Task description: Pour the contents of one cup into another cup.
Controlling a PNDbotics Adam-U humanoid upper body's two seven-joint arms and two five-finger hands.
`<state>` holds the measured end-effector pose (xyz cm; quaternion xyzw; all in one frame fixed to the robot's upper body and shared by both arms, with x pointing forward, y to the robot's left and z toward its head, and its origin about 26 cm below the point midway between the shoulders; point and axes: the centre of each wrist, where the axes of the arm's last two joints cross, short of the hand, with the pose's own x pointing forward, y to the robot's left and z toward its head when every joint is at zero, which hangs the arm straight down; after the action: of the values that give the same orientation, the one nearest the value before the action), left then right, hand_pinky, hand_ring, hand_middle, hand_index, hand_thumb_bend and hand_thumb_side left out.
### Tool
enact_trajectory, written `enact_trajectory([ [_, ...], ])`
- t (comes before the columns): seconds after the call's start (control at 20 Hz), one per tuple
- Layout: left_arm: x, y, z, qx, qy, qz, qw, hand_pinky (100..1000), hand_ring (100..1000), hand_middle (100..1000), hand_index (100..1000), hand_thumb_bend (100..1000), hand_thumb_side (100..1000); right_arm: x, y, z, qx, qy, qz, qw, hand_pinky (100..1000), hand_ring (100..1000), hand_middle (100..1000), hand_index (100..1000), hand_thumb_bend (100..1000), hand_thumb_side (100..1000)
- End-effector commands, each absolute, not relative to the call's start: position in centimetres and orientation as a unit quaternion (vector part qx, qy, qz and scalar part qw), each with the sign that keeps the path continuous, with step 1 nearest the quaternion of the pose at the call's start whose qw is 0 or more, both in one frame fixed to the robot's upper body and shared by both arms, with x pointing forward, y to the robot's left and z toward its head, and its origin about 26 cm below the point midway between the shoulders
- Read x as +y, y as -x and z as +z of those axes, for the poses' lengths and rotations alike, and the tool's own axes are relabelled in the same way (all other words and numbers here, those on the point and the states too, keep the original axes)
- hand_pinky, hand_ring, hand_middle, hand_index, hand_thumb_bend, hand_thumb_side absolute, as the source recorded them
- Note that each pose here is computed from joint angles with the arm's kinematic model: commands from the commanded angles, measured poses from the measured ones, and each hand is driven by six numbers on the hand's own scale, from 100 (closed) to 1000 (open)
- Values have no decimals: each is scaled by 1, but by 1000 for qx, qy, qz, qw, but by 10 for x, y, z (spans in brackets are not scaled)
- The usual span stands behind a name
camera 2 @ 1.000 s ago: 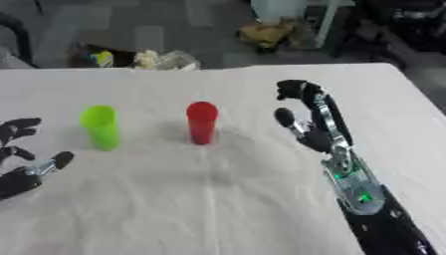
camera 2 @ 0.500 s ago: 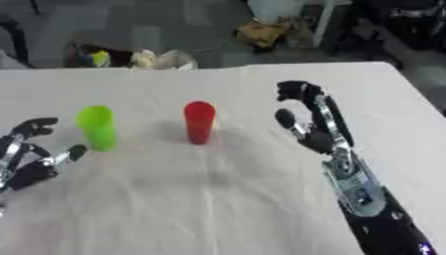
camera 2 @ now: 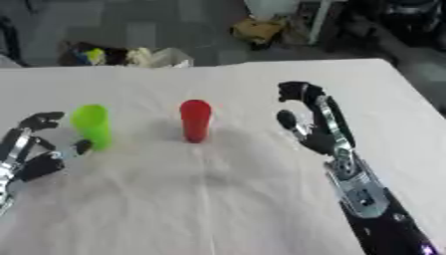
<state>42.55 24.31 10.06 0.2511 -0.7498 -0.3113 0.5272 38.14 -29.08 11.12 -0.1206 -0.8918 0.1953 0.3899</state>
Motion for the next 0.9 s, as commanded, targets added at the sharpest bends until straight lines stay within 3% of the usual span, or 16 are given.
enact_trajectory([
  [0.05,242,-431,116,-761,-257,-311,507,558,843,823,868,689,585,-290,-383,124,-899,119,197,372,778,739,534,749,762,810],
  [0.8,234,-440,119,-761,-265,-324,496,548,831,801,859,632,582,-286,-384,126,-901,111,199,368,778,740,531,749,764,807],
  [0.85,234,-440,119,-760,-265,-325,496,546,827,797,857,671,561,-285,-384,126,-902,111,199,368,778,740,531,749,754,810],
  [0.9,233,-440,118,-761,-264,-325,496,544,825,793,856,615,579,-285,-384,126,-902,110,199,368,778,740,531,749,764,806],
])
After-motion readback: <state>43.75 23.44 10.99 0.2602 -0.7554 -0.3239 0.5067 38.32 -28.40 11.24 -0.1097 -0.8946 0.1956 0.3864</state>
